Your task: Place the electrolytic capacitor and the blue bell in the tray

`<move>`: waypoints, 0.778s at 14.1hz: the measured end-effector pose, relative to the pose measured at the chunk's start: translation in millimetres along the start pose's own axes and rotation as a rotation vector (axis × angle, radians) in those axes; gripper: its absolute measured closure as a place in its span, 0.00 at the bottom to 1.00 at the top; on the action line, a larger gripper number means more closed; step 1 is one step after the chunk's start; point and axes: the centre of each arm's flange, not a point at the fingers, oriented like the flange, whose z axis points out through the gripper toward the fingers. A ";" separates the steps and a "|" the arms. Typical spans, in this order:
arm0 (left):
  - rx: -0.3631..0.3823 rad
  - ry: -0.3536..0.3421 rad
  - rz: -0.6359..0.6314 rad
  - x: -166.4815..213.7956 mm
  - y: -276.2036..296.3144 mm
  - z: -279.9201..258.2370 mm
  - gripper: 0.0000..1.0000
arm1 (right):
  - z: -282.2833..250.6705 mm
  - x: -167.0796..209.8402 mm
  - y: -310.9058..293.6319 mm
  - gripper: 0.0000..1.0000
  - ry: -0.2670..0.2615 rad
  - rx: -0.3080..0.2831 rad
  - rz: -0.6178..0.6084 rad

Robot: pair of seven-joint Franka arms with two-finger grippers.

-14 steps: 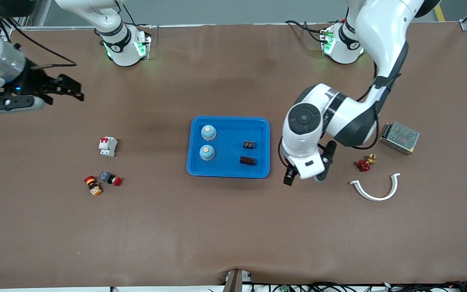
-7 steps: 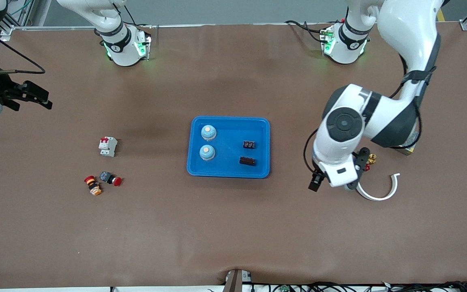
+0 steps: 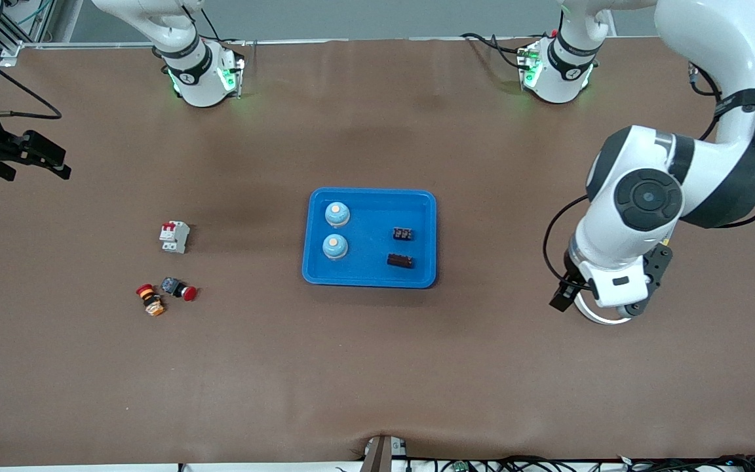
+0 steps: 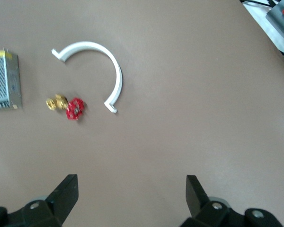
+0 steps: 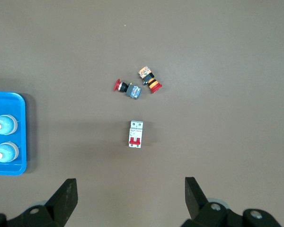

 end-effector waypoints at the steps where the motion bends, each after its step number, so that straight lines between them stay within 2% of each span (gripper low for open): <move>1: 0.005 0.002 0.021 8.4 -5.7 -2.9 0.00 | -4.9 1.0 0.3 0.00 0.010 -0.001 0.001; 4: 0.017 0.002 0.097 30.7 -23.2 -13.9 0.00 | -22.1 3.0 1.4 0.00 0.046 -0.003 0.002; 7: 0.002 -0.047 0.262 52.5 -48.2 -36.5 0.00 | -43.7 4.3 2.1 0.00 0.090 -0.006 0.004; 11: 0.004 -0.102 0.426 96.6 -109.8 -77.6 0.00 | -44.9 5.2 5.3 0.00 0.091 -0.007 0.010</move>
